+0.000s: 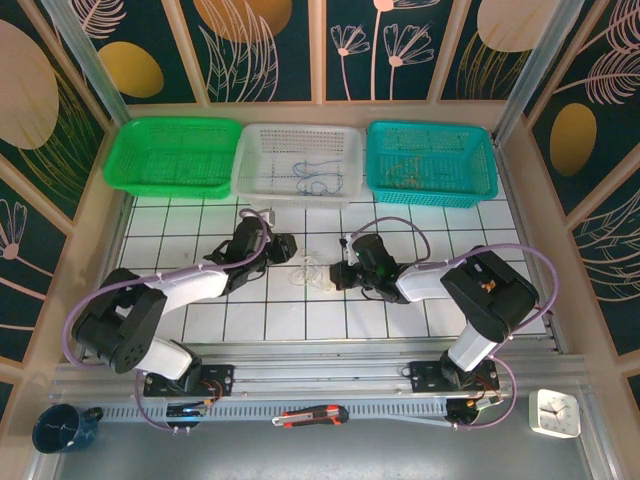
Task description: Untangle the cables
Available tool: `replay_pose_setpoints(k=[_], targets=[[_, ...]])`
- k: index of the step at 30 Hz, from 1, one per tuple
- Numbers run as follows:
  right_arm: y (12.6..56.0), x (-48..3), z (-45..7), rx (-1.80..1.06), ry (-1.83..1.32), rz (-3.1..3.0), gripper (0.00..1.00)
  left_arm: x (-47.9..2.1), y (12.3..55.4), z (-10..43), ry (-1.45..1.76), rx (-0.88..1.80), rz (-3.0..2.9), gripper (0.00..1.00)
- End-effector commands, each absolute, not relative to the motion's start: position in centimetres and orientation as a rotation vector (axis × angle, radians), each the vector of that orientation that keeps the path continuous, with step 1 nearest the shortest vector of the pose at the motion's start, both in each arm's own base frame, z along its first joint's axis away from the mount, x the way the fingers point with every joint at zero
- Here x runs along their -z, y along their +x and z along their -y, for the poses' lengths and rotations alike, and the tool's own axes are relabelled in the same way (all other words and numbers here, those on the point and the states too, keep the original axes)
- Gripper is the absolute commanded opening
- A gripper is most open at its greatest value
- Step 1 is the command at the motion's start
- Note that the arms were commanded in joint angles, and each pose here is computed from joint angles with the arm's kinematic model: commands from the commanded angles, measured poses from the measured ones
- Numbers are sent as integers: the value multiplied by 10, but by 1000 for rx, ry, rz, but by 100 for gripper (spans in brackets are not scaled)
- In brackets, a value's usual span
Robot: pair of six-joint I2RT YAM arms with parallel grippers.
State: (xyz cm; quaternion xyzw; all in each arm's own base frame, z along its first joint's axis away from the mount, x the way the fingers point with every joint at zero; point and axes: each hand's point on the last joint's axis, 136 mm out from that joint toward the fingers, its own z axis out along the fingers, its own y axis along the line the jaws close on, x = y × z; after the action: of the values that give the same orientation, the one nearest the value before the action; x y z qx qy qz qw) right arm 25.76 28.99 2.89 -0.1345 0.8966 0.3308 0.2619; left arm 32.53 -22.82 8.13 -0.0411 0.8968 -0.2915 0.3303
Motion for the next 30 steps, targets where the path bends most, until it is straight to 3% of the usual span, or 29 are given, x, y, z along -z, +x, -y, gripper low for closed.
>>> replay_pose_setpoints(k=[1,7,30], targets=[[262,-26,-289,-882,-342,-2417,0,-83,323,243,26,805,-2379,37],[263,-27,-291,-886,-342,-2417,0,-74,319,259,123,809,-2437,32],[264,-30,-295,-896,-351,-2403,0,-49,329,289,299,525,-2528,33]])
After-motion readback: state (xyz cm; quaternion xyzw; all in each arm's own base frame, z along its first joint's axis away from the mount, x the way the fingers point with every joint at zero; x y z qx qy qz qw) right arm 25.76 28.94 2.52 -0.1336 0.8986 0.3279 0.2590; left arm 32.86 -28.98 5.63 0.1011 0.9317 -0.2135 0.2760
